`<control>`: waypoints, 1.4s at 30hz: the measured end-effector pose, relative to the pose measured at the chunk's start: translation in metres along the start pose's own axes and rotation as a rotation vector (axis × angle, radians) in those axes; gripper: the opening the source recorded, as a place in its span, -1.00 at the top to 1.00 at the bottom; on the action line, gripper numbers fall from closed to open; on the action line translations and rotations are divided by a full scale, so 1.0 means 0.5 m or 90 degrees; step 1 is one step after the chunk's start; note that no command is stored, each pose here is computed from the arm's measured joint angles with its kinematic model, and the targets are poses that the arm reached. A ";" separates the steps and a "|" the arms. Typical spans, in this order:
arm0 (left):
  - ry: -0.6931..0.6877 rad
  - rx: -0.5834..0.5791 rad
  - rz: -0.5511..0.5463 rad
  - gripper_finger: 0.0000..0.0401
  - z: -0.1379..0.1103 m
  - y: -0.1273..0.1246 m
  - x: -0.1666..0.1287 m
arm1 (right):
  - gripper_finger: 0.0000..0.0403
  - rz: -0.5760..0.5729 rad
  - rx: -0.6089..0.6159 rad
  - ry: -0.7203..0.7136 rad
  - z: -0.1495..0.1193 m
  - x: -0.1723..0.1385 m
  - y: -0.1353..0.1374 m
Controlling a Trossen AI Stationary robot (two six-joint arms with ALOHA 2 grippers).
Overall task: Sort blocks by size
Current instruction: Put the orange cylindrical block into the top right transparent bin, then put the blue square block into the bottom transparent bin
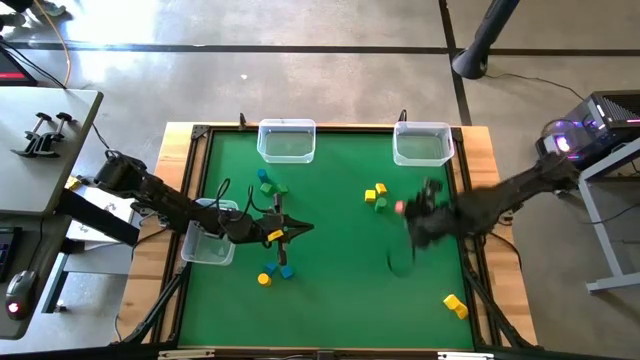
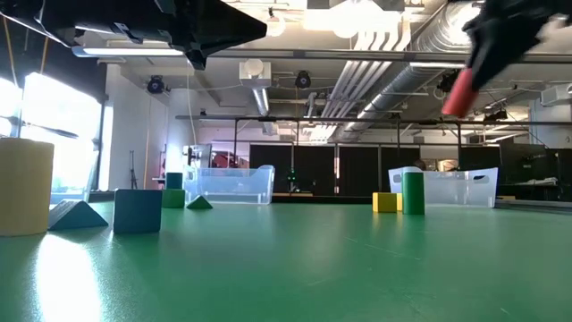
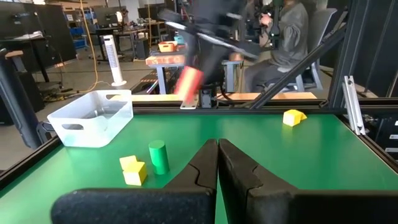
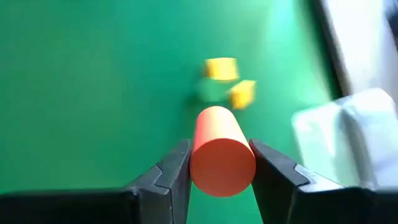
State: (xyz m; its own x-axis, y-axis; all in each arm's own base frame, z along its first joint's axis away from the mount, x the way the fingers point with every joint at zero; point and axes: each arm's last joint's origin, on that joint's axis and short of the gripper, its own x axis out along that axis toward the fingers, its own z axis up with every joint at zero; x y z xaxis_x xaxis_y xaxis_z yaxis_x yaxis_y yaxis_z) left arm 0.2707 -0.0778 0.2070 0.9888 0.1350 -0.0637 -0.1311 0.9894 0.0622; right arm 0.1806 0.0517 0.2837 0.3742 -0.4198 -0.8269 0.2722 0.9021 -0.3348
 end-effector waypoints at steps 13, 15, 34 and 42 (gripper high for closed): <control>0.000 -0.001 0.005 1.00 0.000 0.004 0.002 | 0.35 -0.072 0.308 0.119 0.023 0.165 -0.332; 0.000 -0.001 0.005 1.00 0.000 0.004 0.002 | 0.35 -0.057 0.336 0.140 0.010 0.202 -0.377; -0.002 -0.002 0.005 1.00 0.001 0.004 0.002 | 0.19 0.023 0.441 0.224 -0.048 0.382 -0.520; -0.001 -0.004 0.005 1.00 0.000 0.004 0.002 | -0.10 0.024 0.437 0.225 -0.026 0.352 -0.538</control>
State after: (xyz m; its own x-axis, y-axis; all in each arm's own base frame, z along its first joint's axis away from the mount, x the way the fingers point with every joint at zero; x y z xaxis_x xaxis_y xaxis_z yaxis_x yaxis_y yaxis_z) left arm 0.2713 -0.0759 0.2073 0.9880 0.1421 -0.0613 -0.1387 0.9887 0.0566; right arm 0.1618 -0.2637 0.2223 0.1205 -0.2288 -0.9660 0.7971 0.6023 -0.0432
